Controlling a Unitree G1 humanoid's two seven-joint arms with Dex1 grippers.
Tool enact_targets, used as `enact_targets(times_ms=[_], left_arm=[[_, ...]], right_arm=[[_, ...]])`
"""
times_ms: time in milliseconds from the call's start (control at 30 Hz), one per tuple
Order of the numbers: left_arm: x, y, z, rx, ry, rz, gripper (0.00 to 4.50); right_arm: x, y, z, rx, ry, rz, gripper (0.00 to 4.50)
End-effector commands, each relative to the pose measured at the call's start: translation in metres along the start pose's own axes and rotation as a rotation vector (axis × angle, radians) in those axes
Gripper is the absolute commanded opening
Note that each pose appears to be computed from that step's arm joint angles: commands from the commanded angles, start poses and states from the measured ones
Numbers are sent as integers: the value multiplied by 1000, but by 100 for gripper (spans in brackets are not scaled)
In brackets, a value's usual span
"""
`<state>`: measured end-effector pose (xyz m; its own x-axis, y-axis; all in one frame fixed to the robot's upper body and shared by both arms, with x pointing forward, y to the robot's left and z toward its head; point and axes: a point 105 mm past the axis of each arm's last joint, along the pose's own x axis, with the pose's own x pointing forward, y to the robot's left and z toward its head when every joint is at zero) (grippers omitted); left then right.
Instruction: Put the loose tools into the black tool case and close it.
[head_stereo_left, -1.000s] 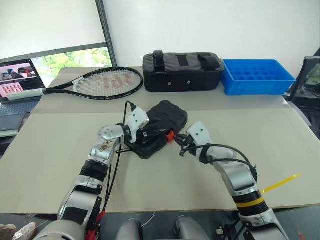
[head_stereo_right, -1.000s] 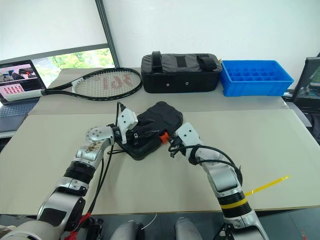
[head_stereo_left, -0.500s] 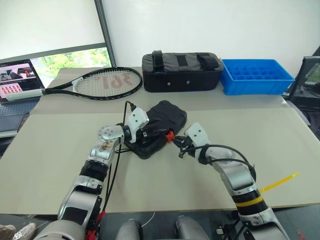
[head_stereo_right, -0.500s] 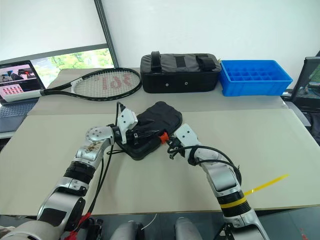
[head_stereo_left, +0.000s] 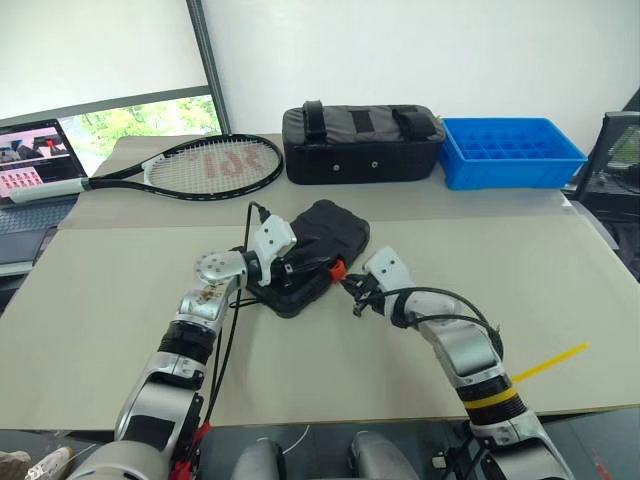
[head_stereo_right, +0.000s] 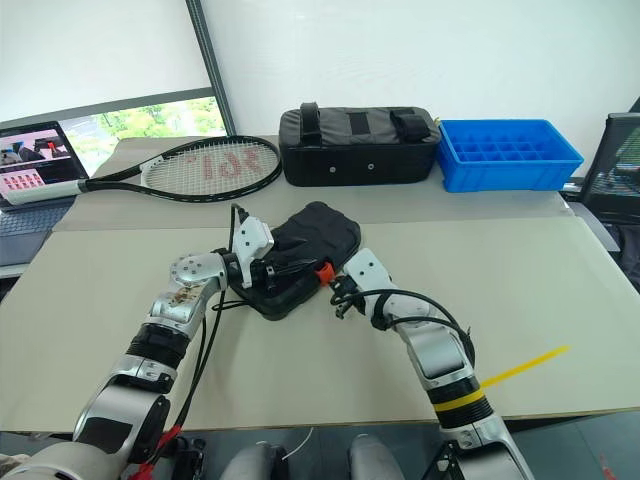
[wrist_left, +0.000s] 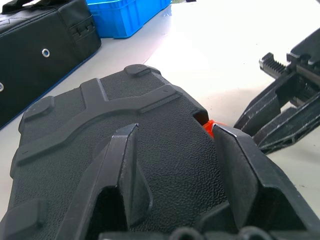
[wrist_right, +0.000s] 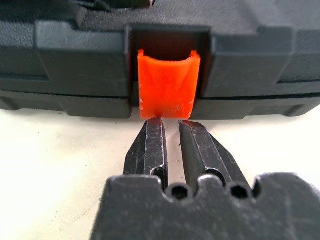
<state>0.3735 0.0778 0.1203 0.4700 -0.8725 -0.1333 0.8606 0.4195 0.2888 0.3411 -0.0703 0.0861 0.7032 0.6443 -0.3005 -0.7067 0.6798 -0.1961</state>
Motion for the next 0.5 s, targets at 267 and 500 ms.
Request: enact_targets(times_ms=[267,500], left_arm=[[-19,1,-14,-64,19,32,250],[-82,19,-6,-142,-1,221,250]], right_arm=[[-36,-11,14,-37,-100,-19,71],[-89,-27,12,-24,-216,8,120]])
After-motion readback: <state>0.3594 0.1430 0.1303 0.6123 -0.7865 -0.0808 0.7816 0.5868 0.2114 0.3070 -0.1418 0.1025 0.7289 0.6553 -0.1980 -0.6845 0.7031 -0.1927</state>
